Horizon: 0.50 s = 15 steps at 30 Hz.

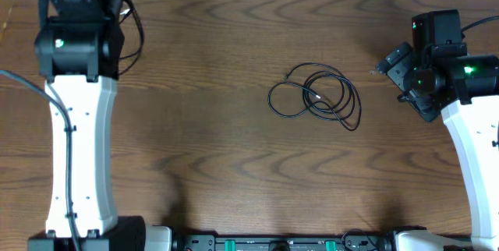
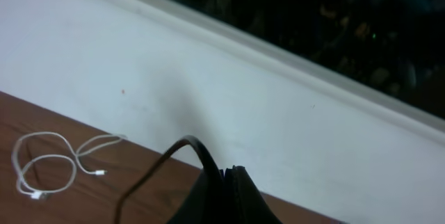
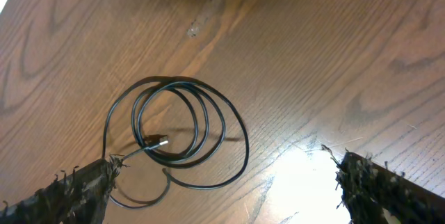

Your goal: Untangle cables

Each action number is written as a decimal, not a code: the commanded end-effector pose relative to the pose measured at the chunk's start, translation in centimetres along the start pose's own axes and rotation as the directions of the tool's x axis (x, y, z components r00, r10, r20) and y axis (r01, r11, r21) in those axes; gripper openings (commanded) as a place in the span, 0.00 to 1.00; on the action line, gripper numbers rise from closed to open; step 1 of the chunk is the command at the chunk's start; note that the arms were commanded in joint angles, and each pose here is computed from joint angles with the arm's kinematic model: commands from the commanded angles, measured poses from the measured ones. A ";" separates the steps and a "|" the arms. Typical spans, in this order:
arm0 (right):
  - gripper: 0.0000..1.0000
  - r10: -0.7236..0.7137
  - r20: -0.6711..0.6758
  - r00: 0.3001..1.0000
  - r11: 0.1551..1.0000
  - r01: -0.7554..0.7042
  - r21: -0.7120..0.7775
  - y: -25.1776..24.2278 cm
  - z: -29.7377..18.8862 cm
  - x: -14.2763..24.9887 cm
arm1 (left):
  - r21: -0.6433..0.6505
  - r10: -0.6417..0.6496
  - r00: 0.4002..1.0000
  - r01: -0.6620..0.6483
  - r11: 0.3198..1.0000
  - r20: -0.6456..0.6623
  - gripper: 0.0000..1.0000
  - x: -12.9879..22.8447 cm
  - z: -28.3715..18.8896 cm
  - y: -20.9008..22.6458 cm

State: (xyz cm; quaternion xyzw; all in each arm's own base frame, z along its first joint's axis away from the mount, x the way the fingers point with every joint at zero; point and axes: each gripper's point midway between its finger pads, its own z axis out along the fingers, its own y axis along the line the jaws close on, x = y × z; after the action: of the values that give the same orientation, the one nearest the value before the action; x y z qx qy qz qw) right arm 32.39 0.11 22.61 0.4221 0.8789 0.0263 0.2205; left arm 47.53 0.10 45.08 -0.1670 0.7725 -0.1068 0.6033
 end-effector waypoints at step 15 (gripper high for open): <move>0.99 -0.017 0.003 1.000 0.999 0.017 0.029 -0.5 0.4 0.0 | 0.127 0.006 0.995 0.007 0.992 -0.102 0.07 2.7 4.1 -0.5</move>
State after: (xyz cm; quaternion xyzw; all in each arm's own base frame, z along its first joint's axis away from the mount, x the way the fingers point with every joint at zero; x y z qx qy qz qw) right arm 32.37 0.11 22.59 0.4221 0.8790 0.0261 0.2202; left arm 49.52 -2.70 43.75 -0.1151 0.7827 -0.1722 0.5869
